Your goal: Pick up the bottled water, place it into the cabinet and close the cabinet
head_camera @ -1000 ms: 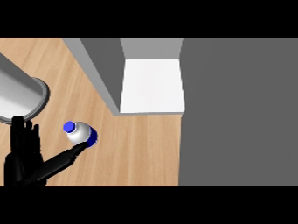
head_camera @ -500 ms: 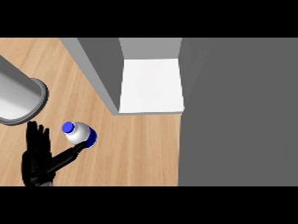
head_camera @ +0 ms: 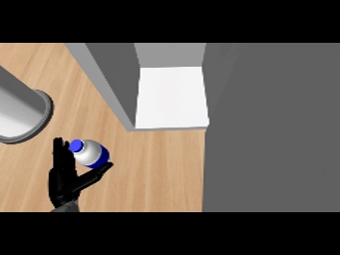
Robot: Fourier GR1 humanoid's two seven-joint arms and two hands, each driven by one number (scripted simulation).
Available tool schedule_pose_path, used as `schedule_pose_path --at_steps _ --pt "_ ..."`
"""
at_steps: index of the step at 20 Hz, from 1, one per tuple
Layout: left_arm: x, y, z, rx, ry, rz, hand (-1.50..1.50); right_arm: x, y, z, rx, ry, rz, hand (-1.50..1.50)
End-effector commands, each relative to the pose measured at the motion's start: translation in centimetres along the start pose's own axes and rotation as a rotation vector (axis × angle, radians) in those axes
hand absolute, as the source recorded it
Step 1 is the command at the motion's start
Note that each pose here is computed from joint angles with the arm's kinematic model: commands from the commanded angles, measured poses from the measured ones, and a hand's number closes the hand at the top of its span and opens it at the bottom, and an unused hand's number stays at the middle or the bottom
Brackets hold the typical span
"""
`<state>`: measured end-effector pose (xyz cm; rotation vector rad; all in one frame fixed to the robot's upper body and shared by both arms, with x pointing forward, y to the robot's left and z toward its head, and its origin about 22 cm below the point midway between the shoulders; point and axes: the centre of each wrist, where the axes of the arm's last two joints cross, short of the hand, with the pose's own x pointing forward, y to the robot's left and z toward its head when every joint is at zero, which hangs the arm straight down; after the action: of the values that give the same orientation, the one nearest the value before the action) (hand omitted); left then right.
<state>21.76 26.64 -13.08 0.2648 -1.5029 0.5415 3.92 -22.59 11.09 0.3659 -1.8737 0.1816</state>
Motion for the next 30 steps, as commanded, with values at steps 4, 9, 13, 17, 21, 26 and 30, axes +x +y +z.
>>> schedule_pose_path --at_steps 4,9,13,17,21,26,30 --pt "-3.0 -1.1 0.3 -0.039 -0.043 0.098 1.5 4.0 0.2 -0.4 0.022 -0.032 0.071 -1.5" --pt "-4.3 2.7 0.5 -0.046 -0.063 -0.046 1.5 3.6 0.5 -0.3 0.016 -0.05 0.06 -1.5" --pt "-4.1 0.4 -0.6 -0.041 -0.141 -0.159 1.5 3.3 0.1 0.1 0.023 -0.029 0.051 -1.5" --pt "-5.7 0.3 2.2 -0.374 -0.163 -0.17 1.5 1.3 -0.2 0.6 0.004 -0.013 0.046 -1.5" --pt "-5.0 0.8 1.5 -0.55 -0.217 -0.213 1.5 2.6 0.5 0.6 0.001 -0.012 0.061 -1.5" --pt "-4.9 -2.5 1.9 -0.608 -0.229 -0.137 1.5 3.3 0.5 -0.1 -0.015 -0.031 0.053 -1.5" --pt "-3.5 -4.6 1.4 -0.638 -0.198 -0.139 1.5 2.9 0.7 -0.1 -0.025 -0.012 0.06 -1.5"
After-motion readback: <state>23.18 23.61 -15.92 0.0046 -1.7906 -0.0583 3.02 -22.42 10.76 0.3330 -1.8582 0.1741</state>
